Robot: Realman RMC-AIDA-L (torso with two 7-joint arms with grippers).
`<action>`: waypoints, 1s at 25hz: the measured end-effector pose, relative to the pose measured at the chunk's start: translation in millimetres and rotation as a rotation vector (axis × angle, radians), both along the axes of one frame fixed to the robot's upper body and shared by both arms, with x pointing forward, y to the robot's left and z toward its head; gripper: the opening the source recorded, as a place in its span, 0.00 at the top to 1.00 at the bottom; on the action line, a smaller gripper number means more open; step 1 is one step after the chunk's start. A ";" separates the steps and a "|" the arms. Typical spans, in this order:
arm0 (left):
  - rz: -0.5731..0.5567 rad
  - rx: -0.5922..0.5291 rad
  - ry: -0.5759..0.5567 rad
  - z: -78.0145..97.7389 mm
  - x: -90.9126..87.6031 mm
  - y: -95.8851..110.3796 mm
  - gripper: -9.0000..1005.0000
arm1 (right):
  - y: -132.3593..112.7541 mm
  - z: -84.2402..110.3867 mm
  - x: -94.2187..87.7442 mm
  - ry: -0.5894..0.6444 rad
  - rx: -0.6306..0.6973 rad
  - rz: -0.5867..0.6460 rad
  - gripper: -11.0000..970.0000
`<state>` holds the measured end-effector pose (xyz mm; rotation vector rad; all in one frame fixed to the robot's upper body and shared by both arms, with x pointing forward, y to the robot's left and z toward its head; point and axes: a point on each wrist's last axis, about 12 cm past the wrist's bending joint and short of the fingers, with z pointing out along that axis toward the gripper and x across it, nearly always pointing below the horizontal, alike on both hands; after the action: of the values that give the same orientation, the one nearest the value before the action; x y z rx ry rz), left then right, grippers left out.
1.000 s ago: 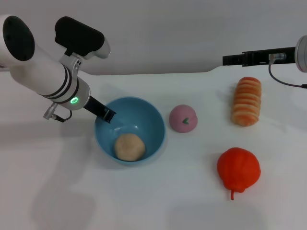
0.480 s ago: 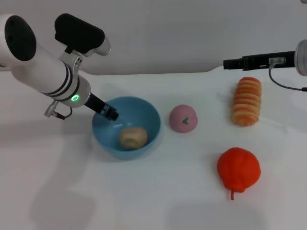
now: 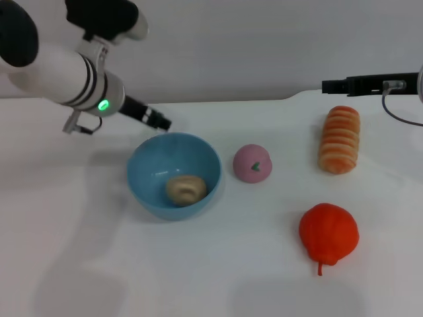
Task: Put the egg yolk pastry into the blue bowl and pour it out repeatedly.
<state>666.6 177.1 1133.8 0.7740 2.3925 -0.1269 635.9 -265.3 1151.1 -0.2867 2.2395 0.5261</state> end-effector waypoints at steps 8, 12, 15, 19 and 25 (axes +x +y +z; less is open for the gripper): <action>0.124 -0.113 -0.210 -4.7 1.7 21.1 0.40 | -14.2 -11.3 0.1 -0.121 -0.080 -0.068 0.50; 0.142 -0.132 -0.325 -13.9 -3.4 23.6 0.40 | -22.7 -19.0 0.1 -0.231 -0.087 -0.131 0.50; 0.157 -0.167 -0.422 -18.2 -10.2 21.6 0.40 | -24.5 -27.1 -0.7 -0.328 -0.116 -0.165 0.50; 0.226 -0.244 -0.464 -24.9 -13.1 22.8 0.40 | -25.7 -40.8 -0.9 -0.385 -0.160 -0.204 0.50; 0.262 -0.281 -0.594 -35.5 -26.5 21.2 0.40 | -34.0 -52.5 -3.3 -0.412 -0.118 -0.273 0.50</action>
<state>640.0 198.2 1098.3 0.3025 1.8330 -0.1044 632.6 -299.3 1098.7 -0.1301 1.8694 0.1689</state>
